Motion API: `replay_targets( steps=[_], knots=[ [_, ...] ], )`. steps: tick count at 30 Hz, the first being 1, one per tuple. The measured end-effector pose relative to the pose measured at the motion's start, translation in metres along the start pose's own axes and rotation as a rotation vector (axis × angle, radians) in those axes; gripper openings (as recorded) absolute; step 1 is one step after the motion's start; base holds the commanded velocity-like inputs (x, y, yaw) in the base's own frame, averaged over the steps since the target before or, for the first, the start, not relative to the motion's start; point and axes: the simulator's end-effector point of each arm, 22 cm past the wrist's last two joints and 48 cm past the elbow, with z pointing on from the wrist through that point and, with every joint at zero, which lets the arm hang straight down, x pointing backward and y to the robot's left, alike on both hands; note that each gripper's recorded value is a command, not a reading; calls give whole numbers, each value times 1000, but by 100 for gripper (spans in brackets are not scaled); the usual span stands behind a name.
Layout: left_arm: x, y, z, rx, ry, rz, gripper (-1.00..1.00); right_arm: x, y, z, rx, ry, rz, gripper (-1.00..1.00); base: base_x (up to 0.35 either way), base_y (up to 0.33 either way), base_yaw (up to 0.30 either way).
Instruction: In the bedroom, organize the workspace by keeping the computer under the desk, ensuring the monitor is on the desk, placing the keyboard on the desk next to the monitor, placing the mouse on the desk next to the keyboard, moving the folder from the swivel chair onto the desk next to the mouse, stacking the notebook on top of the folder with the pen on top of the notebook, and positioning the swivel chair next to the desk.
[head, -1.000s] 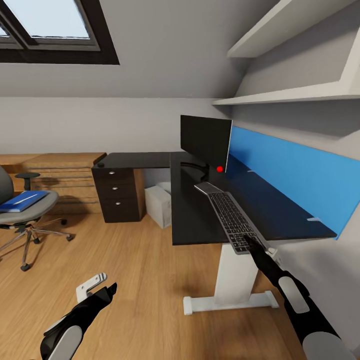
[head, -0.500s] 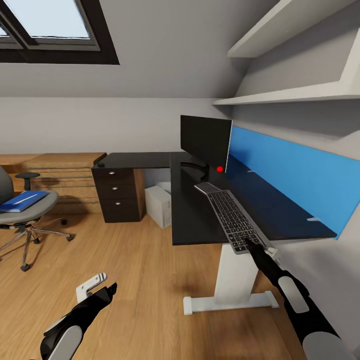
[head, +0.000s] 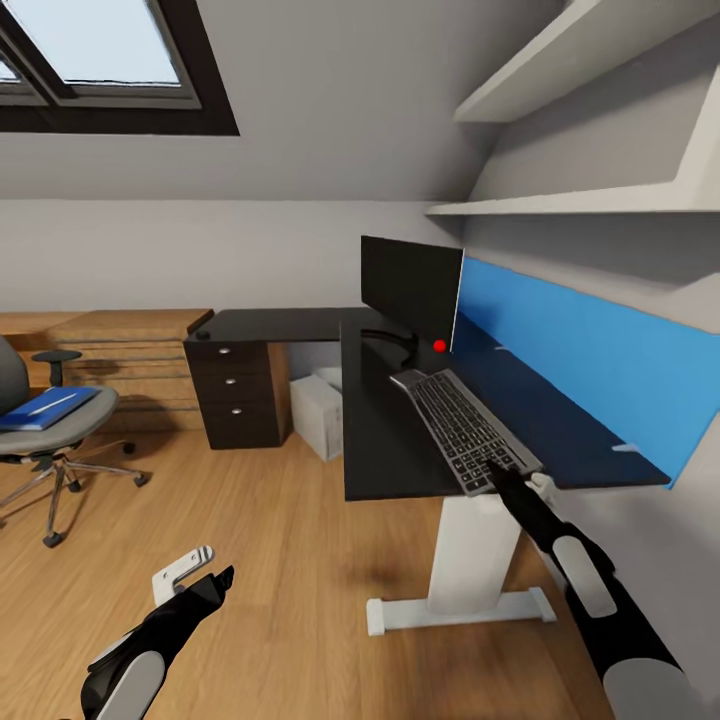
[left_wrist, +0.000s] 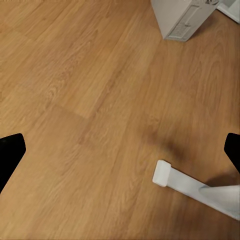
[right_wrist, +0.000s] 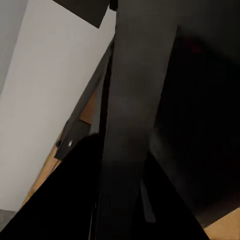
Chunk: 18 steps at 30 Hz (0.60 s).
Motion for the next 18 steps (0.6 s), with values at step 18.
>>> replay_targets(
  steps=[18],
  knots=[
    [4,-16,-7,24,18,24,100,65,82,12,-151,157,-126,-100,0,52,80]
  ],
)
